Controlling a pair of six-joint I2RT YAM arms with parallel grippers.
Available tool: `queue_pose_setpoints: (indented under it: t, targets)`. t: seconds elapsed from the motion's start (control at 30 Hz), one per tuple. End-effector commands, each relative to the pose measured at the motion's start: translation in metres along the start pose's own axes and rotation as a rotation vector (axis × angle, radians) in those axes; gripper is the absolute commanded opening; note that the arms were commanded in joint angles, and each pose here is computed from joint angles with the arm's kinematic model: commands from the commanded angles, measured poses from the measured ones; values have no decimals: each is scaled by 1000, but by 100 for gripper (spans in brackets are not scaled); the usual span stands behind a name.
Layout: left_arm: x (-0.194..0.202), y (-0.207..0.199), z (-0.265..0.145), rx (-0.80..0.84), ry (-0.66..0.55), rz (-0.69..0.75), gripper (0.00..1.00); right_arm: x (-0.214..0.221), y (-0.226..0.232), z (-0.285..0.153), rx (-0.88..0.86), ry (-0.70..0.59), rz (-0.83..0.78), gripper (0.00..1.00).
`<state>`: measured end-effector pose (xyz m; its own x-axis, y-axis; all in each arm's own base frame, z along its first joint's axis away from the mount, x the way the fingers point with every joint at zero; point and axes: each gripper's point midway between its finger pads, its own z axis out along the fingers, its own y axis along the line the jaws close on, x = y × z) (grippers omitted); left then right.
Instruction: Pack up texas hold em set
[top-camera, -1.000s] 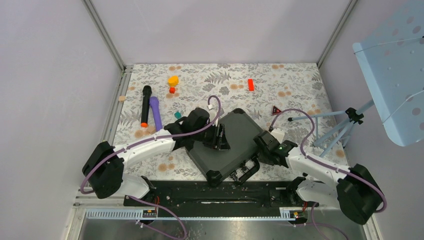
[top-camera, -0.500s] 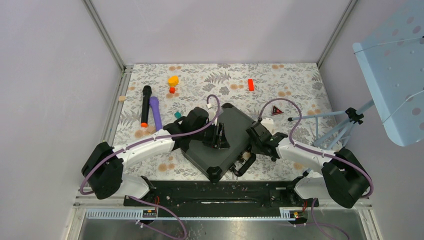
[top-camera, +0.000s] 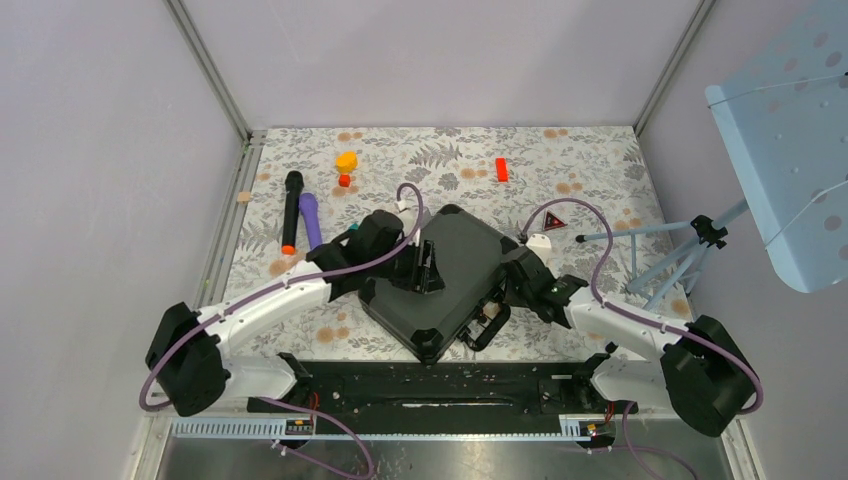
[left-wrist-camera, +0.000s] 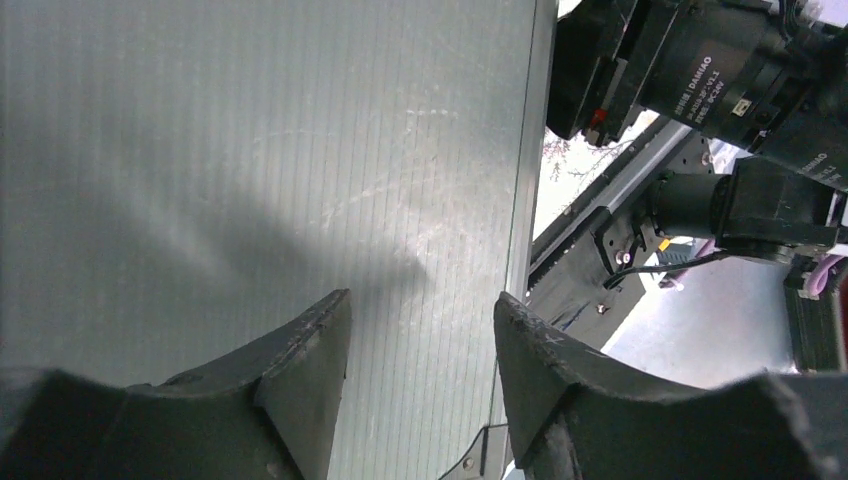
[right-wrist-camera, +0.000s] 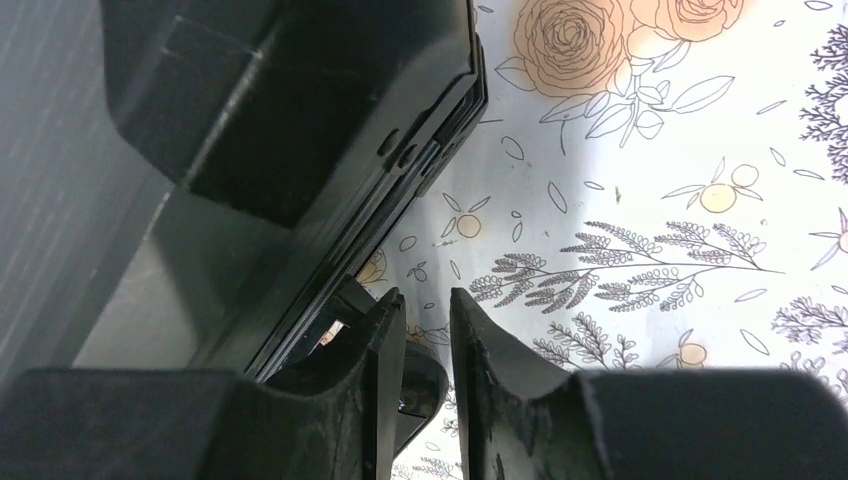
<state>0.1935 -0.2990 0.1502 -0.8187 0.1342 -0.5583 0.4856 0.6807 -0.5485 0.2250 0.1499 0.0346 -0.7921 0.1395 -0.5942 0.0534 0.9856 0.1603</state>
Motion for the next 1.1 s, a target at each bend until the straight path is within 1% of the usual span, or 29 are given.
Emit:
queue_pose_setpoints:
  t: [0.0,0.2,0.4,0.57,0.63,0.73,0.93,1.07]
  targets:
    - [-33,-7,-28,-30,-112,57,55,-38,67,-20,-327,-134,125,32]
    - [-42,1,-48,-61,-164,56,56,-57,86,-33,-420,-190,155,33]
    - [-43,14,-60,-82,-187,31,57,-73,113,-43,-491,-161,175,33]
    - [-40,20,-64,-96,-189,24,57,-88,114,-53,-463,-170,204,33]
    - [-39,22,-65,-100,-187,22,57,-87,108,-54,-418,-152,192,33]
    - [-37,25,-65,-107,-186,18,57,-91,107,-57,-396,-150,178,33]
    - [-37,28,-67,-116,-192,15,57,-95,119,-57,-453,-157,200,33]
    - [-44,33,-79,-153,-214,24,58,-106,137,-64,-526,-169,220,34]
